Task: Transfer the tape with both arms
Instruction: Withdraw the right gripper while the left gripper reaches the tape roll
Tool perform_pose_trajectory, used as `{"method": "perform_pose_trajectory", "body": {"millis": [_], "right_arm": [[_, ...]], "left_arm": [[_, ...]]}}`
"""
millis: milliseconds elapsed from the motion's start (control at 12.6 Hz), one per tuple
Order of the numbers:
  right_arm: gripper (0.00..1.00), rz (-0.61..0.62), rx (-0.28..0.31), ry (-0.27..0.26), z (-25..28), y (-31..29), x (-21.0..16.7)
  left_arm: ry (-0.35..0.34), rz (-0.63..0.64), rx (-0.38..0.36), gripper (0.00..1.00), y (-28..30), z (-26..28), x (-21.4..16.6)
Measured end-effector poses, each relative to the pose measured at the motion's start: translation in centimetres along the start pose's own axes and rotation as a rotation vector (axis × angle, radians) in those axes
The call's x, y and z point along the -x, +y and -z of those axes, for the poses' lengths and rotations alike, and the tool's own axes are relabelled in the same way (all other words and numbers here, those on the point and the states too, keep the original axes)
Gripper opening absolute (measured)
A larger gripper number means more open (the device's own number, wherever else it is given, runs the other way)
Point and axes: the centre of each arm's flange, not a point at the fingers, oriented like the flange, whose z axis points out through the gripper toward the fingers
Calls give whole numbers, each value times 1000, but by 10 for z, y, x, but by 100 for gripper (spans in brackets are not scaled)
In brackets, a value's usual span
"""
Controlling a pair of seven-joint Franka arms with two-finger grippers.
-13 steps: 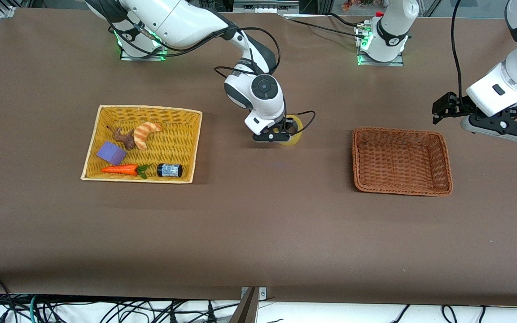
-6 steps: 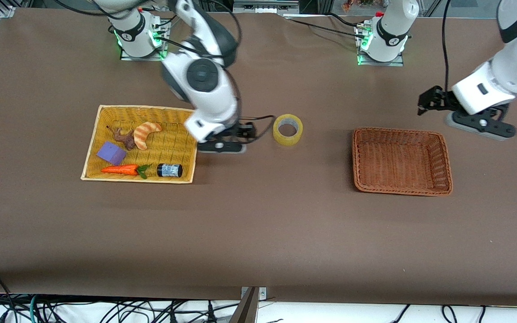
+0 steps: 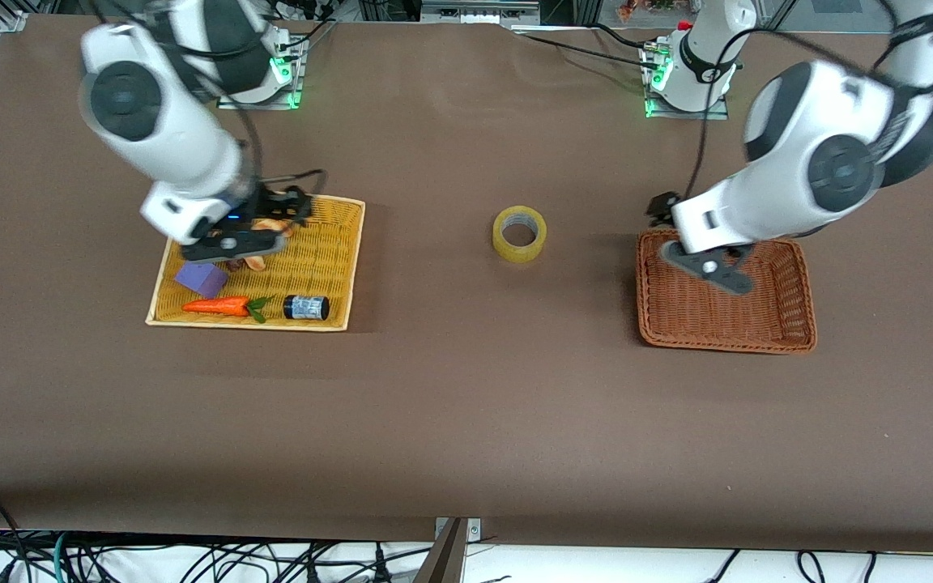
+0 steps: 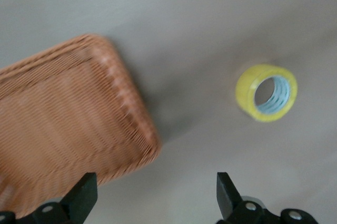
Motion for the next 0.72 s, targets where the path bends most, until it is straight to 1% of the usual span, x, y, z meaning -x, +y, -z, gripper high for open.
{"method": "perform_pose_trajectory", "body": {"millis": [159,238,318,477,556,715], "right_arm": [[100,58,-15,-13,13,71,10],[100,69,-19,-14,17,90,14],[100,70,-19,-9,22,97,17],[100,75,-17,-2,26,95,19],[100,78,-17,-2,26,94,19],[100,79,-16,-3,25,93,19]], "left_arm": [[17,-5,16,100,45,-50,-20],[27,17,17,100,75,-73,-27],[39,40,-2,100,109,-98,-31],[36,52,-32,100,165,-147,-33],[31,41,-34,100,179,-168,-34],[30,8,-66,100,177,-202,-40]]}}
